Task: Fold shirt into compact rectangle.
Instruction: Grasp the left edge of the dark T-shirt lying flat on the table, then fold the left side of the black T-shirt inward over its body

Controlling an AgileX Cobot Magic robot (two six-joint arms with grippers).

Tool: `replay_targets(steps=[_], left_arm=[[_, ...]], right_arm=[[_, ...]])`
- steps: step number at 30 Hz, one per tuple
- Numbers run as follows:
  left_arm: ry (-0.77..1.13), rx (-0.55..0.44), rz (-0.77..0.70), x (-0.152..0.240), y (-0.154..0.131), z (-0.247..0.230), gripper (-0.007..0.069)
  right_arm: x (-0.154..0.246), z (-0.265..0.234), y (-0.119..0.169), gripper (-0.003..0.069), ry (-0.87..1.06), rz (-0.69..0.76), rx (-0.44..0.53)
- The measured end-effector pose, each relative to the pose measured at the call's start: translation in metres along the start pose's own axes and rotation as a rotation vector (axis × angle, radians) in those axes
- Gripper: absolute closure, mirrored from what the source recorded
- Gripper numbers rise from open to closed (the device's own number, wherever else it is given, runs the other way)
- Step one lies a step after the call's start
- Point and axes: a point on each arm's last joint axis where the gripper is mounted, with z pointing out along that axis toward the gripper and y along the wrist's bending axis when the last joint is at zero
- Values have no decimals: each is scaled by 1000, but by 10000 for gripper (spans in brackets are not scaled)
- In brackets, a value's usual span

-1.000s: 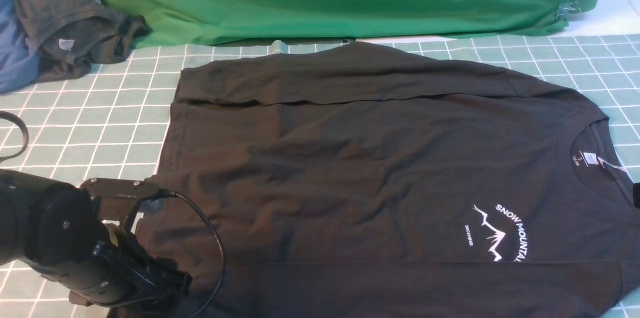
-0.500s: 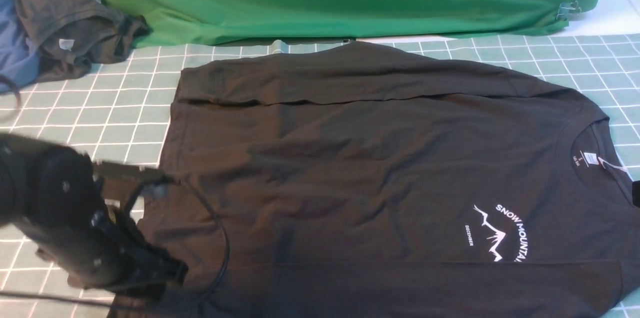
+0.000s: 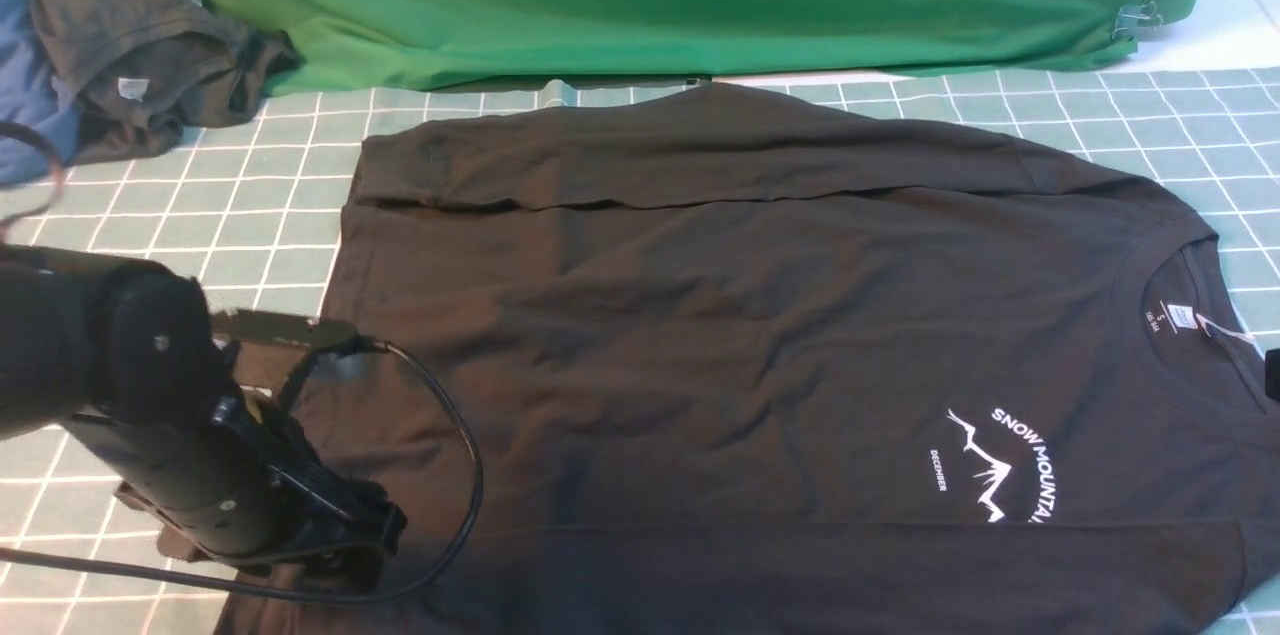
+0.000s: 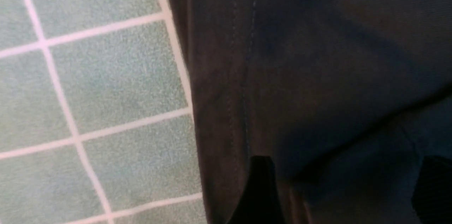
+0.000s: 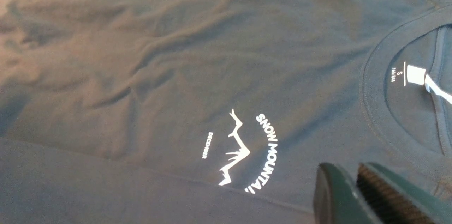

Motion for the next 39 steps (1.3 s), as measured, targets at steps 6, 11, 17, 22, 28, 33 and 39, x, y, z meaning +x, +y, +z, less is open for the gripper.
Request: replay_targets(steps=[6,11,17,22,28,33,39], left_arm=[[84,11,21,2,0,14,212],[98,18,69,2,-1,14,475],[157,46,81,2,-4,4,608],[81,71,77,-2,-9,-35,611],[-137,53,34,-15,-12,-92,611],[-265,-2,31,-39,-10,-125,611],[-291,-88,34,-78,-3,-126,611]], right_arm=[[0,0,0,561,-1,-1,0],[0,0,0,557,-3,-1,1],[-1,0,0,557,-14,-3,3],[-1,0,0,557,-15,-3,4],[-2,0,-1,556,-25,-4,6],[-3,0,-1,550,-36,-4,9],[-4,0,-1,541,-41,-4,10]])
